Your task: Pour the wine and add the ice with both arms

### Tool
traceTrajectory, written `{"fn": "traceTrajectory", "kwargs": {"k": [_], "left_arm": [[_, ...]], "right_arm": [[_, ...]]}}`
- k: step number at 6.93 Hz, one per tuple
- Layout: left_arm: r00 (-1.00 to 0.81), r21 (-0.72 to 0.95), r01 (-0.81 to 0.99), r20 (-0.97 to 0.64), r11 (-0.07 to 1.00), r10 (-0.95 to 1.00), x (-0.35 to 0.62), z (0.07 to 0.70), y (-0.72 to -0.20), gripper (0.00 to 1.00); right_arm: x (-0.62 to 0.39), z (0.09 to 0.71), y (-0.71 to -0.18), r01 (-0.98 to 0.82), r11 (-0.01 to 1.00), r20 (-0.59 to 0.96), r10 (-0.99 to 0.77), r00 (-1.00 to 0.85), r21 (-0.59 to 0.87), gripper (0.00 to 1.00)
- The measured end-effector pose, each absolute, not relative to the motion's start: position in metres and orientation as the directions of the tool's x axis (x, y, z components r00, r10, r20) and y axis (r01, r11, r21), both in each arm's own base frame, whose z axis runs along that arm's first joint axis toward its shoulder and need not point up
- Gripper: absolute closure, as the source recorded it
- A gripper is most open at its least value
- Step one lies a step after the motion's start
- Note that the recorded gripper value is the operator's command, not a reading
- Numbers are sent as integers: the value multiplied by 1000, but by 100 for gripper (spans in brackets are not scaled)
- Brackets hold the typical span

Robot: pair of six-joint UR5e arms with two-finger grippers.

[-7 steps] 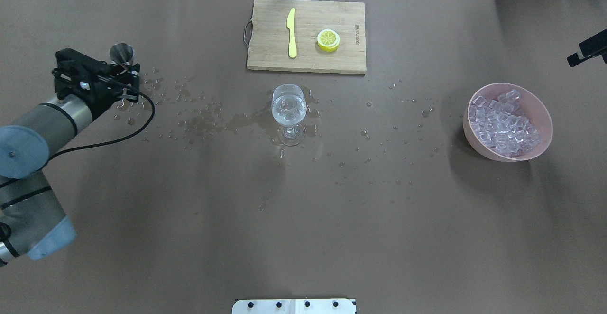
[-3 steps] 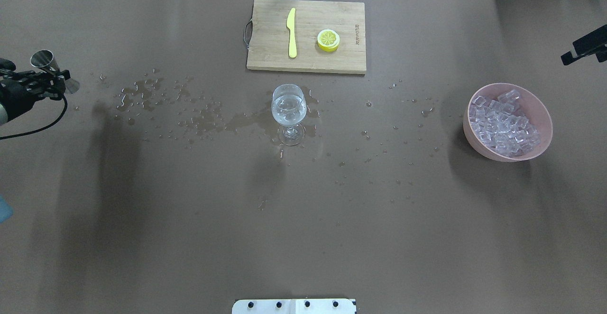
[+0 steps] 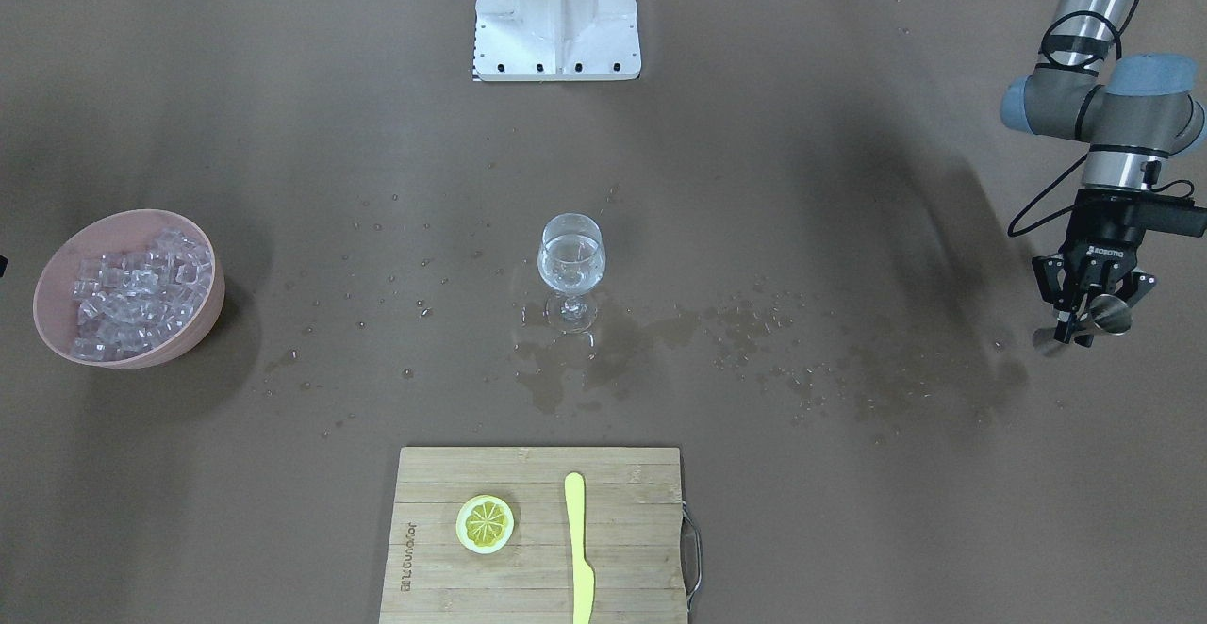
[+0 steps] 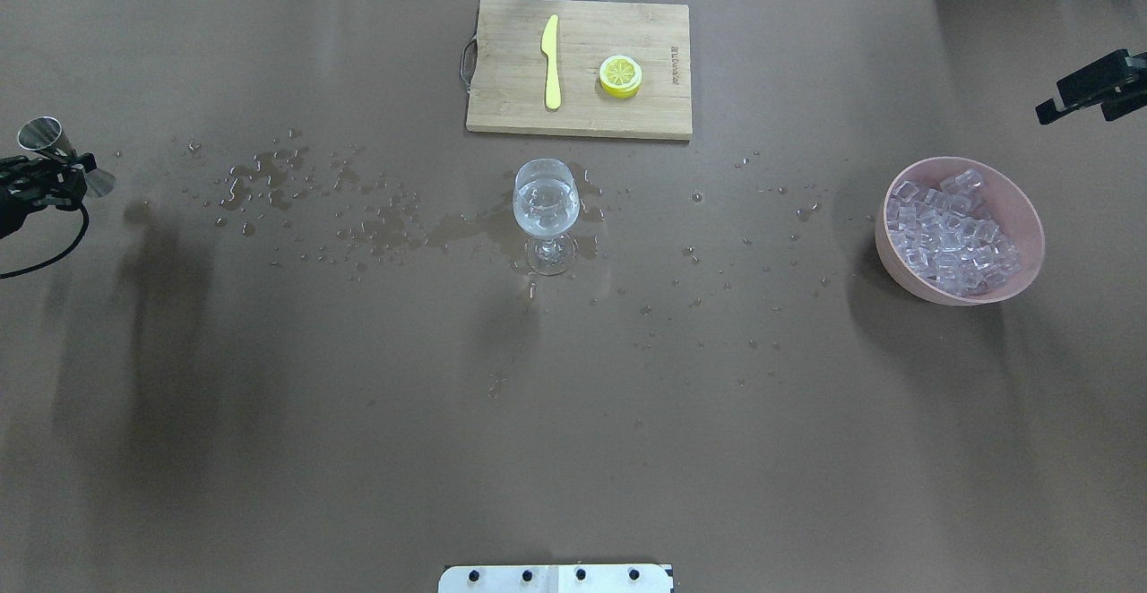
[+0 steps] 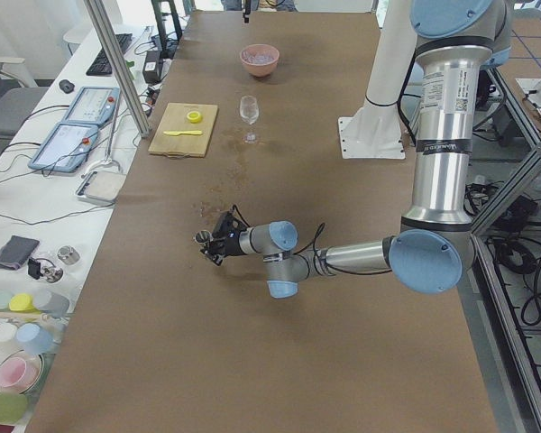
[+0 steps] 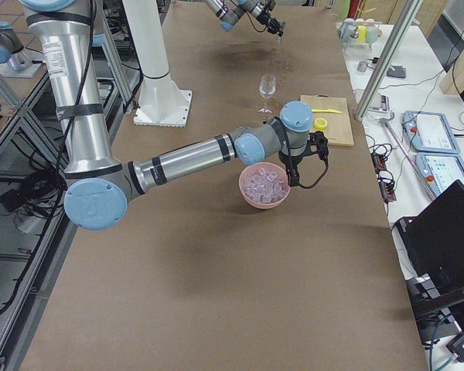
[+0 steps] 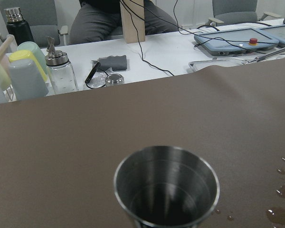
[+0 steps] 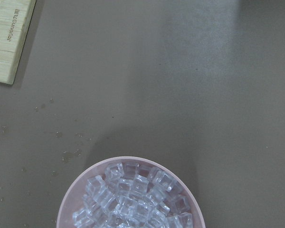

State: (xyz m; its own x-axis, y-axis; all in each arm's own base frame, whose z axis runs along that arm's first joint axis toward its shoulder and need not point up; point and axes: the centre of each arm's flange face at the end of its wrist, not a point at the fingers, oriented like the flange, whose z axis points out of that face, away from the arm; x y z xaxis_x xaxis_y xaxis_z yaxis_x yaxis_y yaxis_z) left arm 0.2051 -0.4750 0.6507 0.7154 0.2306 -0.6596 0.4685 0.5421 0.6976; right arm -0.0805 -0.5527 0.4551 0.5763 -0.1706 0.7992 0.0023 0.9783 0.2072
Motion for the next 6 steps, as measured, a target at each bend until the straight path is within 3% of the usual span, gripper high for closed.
{"fn": "traceTrajectory", "kwargs": {"k": [2, 4, 6], "left_arm": [[721, 691, 462, -658, 555, 219, 205, 662, -473, 74], [721, 688, 462, -659, 560, 215, 206, 664, -472, 6], [721, 688, 460, -658, 562, 215, 206, 665, -472, 2]], "right_arm": [[-90, 455, -553, 10, 976, 783, -181, 596, 218, 0], [-95, 455, -553, 16, 975, 777, -186, 602, 221, 0], [-96, 456, -552, 17, 976, 776, -185, 603, 219, 0]]}}
